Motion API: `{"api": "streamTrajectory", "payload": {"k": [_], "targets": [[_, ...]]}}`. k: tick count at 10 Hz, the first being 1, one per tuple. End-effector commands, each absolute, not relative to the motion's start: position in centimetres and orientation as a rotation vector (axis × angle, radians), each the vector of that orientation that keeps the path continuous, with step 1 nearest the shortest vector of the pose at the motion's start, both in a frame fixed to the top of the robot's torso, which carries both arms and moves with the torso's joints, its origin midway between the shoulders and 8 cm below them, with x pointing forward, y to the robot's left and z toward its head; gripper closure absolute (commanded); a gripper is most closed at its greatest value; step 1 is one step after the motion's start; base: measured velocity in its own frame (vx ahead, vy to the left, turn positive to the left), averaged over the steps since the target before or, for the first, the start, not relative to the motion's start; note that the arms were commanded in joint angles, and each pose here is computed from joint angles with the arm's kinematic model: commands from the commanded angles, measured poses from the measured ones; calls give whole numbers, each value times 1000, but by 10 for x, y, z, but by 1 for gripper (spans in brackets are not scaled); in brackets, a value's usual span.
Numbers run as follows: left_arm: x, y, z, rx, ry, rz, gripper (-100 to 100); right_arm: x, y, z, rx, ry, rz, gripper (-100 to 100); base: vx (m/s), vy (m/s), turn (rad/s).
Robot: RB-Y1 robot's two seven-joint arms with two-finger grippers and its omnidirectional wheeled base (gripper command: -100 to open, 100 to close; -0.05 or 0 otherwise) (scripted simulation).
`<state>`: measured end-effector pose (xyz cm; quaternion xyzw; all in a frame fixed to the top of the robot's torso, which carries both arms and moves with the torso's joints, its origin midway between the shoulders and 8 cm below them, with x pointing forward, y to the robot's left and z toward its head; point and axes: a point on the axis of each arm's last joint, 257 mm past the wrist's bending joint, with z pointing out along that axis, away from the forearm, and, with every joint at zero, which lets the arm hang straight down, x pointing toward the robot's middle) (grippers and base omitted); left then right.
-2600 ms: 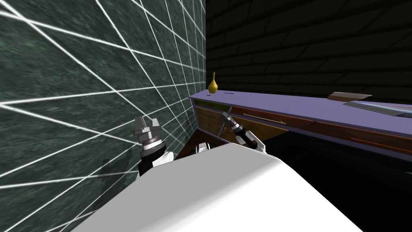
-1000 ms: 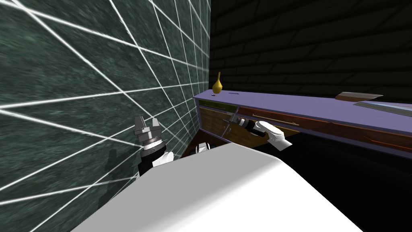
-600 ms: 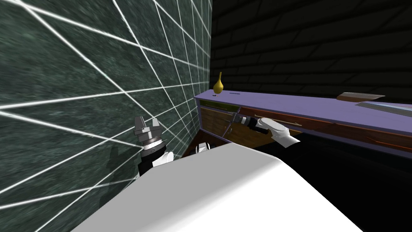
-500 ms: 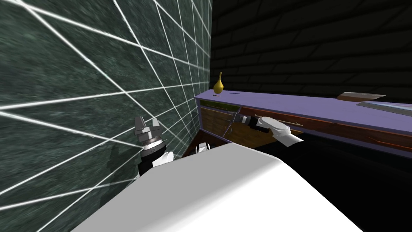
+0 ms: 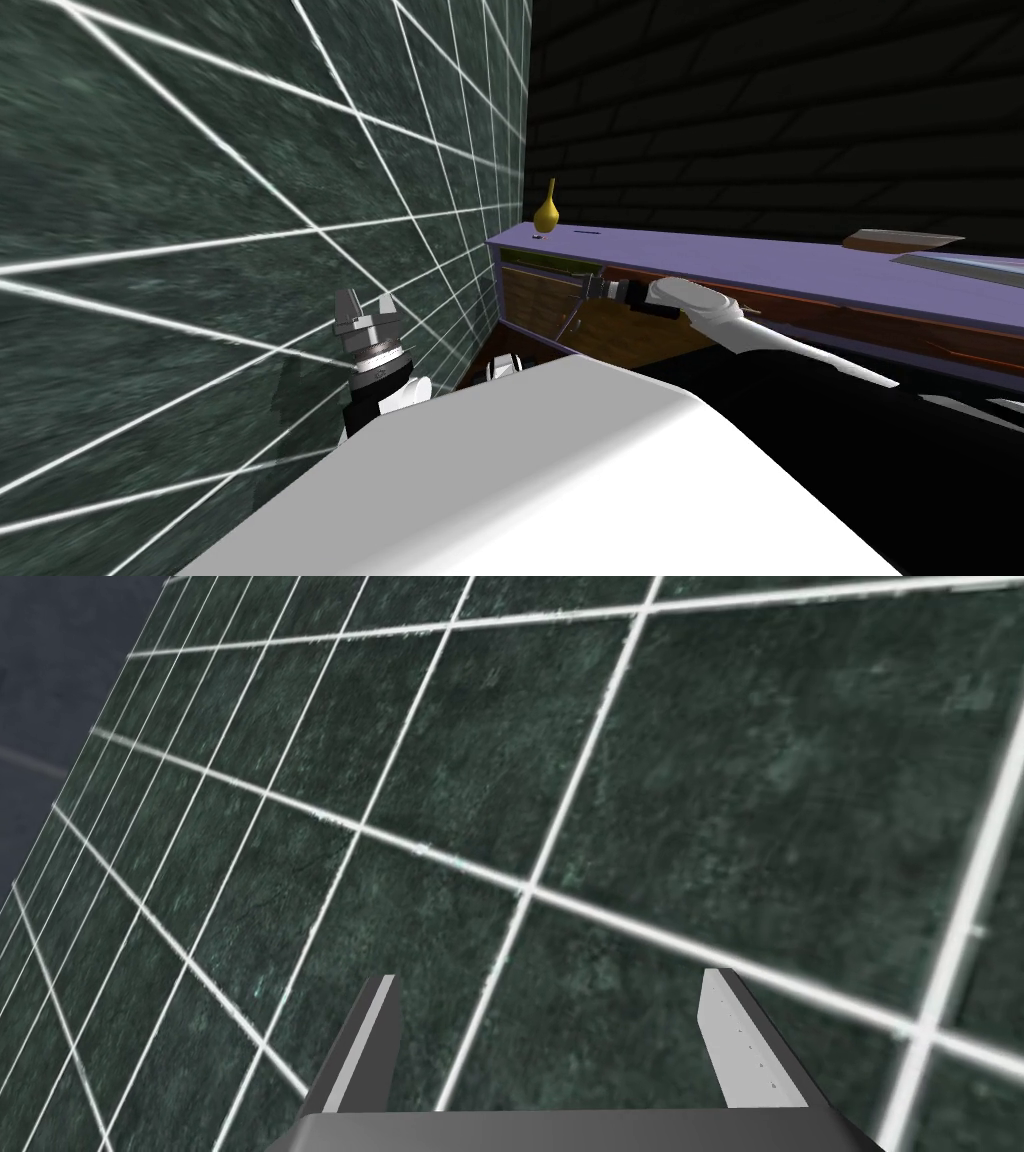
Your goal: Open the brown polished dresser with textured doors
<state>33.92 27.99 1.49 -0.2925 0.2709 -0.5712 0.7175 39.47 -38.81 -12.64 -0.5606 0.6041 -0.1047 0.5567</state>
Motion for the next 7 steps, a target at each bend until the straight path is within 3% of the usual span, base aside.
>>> {"api": "streamTrajectory", "payload": {"k": [1,7], "targets": [[339,280,15,-647,599,-1264,0,403,-414,-121,-1479,1401,-382,-100,33,59,-6],[339,280,15,-647,599,-1264,0,418,-453,-100,-1730,1332,-596,-100,23,42,-4]]}}
